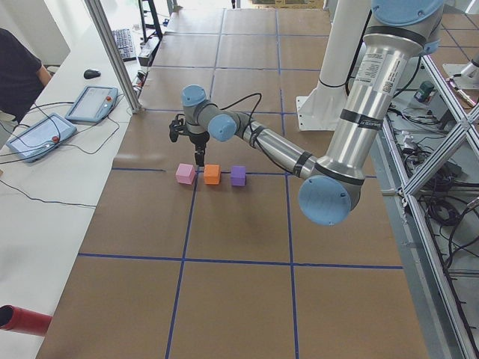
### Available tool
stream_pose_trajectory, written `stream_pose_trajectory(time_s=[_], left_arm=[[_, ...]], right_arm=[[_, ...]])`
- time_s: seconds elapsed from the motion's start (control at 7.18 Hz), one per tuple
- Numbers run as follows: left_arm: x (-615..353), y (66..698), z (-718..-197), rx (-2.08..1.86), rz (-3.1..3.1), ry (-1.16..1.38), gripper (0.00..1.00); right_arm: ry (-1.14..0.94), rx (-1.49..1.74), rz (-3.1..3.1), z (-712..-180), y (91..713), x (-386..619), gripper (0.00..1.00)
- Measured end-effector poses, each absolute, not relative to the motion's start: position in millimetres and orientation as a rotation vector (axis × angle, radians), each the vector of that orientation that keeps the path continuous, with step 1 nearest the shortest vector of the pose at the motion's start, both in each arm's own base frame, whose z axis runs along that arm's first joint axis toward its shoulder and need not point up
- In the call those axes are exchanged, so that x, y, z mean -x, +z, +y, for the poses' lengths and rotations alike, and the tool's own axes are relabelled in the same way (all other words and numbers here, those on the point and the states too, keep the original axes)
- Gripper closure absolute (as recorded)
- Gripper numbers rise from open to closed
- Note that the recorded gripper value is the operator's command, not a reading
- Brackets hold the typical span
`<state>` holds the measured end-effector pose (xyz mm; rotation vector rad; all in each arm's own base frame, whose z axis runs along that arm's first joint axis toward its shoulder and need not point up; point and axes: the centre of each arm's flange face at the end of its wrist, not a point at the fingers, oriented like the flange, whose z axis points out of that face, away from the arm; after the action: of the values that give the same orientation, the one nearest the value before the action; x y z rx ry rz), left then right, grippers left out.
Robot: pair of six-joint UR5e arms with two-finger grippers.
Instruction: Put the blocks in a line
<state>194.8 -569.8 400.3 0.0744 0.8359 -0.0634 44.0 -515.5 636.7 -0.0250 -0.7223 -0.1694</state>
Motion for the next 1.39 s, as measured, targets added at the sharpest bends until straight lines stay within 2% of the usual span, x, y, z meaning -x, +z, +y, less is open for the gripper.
stream_pose_trajectory(time_s=[0.28, 0.7, 1.11, 1.39], left_arm=[[-103, 439, -580, -0.148, 0.789, 0.020, 0.00], [16, 522, -553, -0.198, 0.721, 0.109, 0.00], [86, 594, -518, -0.196, 0.689, 0.186, 0.00], [114, 617, -494, -0.184, 0.729, 0.140, 0.00]], right_arm=[[-0.169, 0.025, -0.722, -515, 637, -44, 0.00], [-0.169, 0.025, -0.722, -515, 637, -44, 0.00], [-0.169, 0.025, -0.722, -515, 637, -44, 0.00], [-0.169, 0.025, -0.722, -515, 637, -44, 0.00]])
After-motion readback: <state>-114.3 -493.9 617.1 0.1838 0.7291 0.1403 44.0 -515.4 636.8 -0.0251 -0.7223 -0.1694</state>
